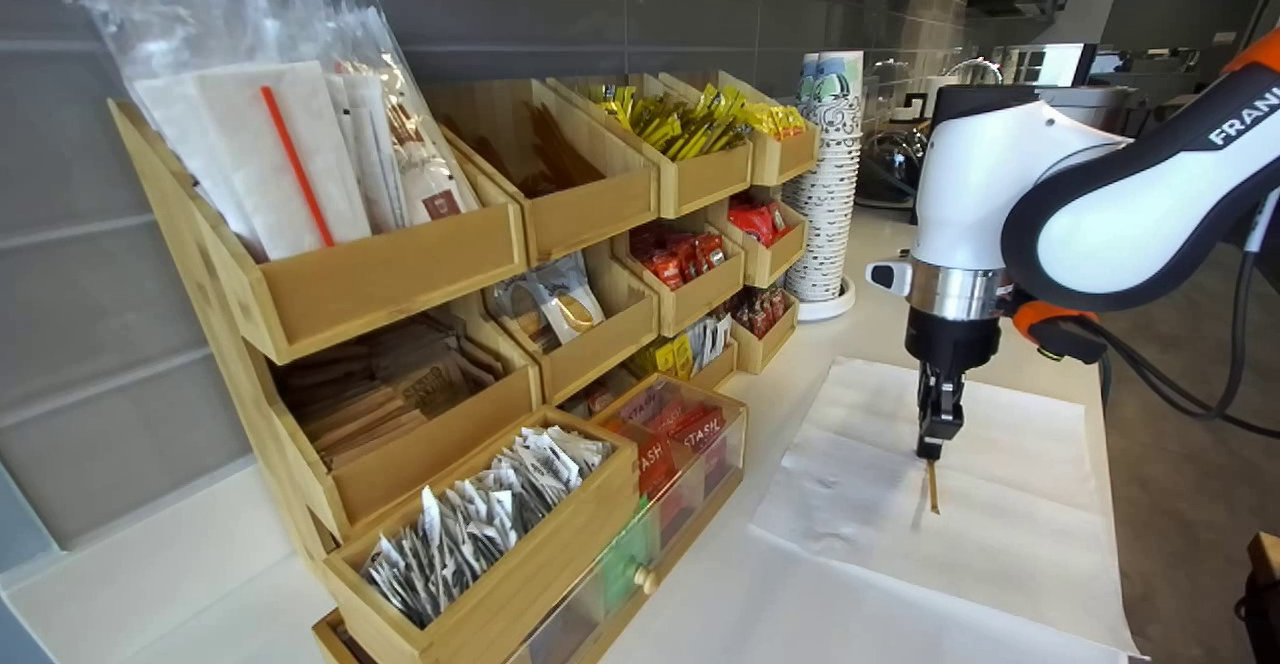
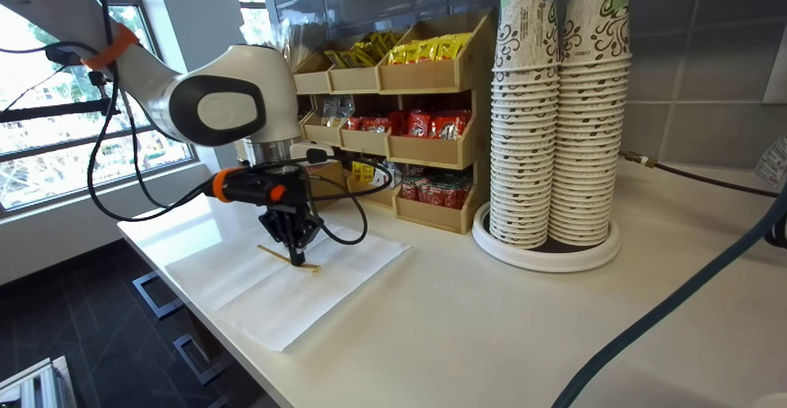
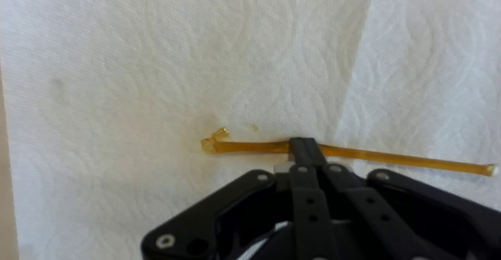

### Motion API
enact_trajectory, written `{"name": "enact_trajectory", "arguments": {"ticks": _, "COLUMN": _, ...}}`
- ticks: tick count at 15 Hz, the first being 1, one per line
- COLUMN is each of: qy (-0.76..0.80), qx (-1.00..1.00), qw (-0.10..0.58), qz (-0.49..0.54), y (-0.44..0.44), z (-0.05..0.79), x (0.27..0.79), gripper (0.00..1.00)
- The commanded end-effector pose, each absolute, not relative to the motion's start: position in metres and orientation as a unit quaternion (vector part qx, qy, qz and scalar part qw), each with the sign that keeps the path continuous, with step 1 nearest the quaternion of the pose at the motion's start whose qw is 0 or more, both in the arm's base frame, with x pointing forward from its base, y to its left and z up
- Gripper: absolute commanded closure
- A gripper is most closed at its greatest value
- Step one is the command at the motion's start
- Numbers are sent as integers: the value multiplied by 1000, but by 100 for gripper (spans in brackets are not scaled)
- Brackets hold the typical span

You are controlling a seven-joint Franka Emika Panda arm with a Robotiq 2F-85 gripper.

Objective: Press on the brown object

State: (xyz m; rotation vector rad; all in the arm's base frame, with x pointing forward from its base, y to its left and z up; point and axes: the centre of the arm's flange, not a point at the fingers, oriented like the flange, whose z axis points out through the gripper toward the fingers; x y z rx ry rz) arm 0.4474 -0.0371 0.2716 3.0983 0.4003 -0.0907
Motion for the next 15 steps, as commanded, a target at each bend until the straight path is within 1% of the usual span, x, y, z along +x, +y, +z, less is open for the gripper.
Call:
{"name": "enact_trajectory", "arguments": {"ticks": 1, "qy": 128, "qx": 991, "qw": 9, "qz": -48, "y": -44, "z": 228, "x": 459, "gripper": 100}}
{"name": "enact_trajectory", "arguments": {"ticks": 15, "qy": 140, "qx": 987, "qw": 16, "qz": -78, "y": -41, "z": 200, "x": 475, "gripper": 100}}
